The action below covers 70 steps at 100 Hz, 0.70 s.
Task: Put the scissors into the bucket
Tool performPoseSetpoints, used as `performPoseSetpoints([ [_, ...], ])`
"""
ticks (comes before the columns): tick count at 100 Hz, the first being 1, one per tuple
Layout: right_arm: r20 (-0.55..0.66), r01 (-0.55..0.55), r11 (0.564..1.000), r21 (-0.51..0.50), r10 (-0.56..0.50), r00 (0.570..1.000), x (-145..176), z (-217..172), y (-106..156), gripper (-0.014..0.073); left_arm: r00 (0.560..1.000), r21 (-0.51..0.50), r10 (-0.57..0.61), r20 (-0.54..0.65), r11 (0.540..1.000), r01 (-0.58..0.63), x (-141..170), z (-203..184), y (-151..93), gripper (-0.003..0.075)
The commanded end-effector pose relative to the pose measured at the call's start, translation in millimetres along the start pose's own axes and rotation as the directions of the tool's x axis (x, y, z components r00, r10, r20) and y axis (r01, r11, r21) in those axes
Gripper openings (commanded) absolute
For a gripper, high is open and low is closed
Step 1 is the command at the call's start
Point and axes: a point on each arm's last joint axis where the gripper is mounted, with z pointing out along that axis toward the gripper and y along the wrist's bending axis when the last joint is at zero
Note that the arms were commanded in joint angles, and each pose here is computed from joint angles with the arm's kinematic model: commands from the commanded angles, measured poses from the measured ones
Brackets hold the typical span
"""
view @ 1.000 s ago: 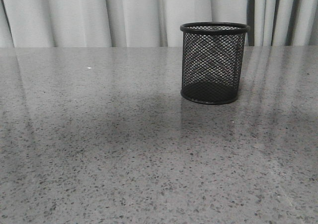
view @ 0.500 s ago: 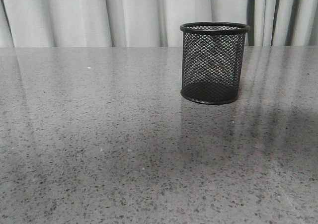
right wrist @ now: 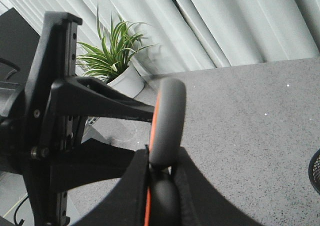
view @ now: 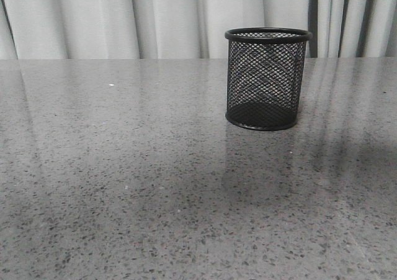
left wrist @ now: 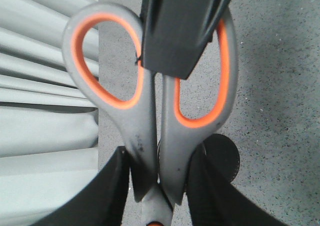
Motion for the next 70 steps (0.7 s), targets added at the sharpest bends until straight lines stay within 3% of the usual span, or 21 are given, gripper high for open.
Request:
performPoseSetpoints([
  [1,0.036,0.009,0.999,-0.035,-0.008,0.999,-9,-1,8,-0.0063,0.994,-0.093,-0.02,0.108,0.995,0.03,-11,-22,11,0.0333],
  [6,0.037,0.016,0.999,-0.028,-0.015,0.999,-9,-1,8,-0.0063,0.993,-0.097,-0.02,0.112,0.995,0.031,-11,-23,11,0.0486],
  [14,0.036,0.072,0.997,-0.024,-0.071,0.997,-10,-1,8,-0.0064,0.994,-0.114,-0.015,0.107,0.993,0.027,-10,-25,13,0.0592],
  [27,0.056,0.117,0.993,0.024,-0.118,0.991,-12,-1,4,-0.0063,0.999,-0.198,-0.007,0.041,0.98,0.015,-1,-35,21,0.0561],
  [42,0.037,0.176,0.975,0.136,-0.183,0.982,-22,3,-6,-0.0063,0.995,-0.331,-0.082,-0.05,0.942,0.061,12,-56,31,0.051],
  [56,-0.059,0.218,0.953,0.212,-0.21,0.976,-43,15,-16,-0.0053,0.977,-0.404,-0.203,-0.07,0.901,0.158,30,-76,40,0.0491],
  [70,-0.233,0.259,0.926,0.275,-0.197,0.952,-60,28,-29,-0.0052,0.954,-0.464,-0.281,-0.103,0.862,0.204,50,-94,47,0.0491],
])
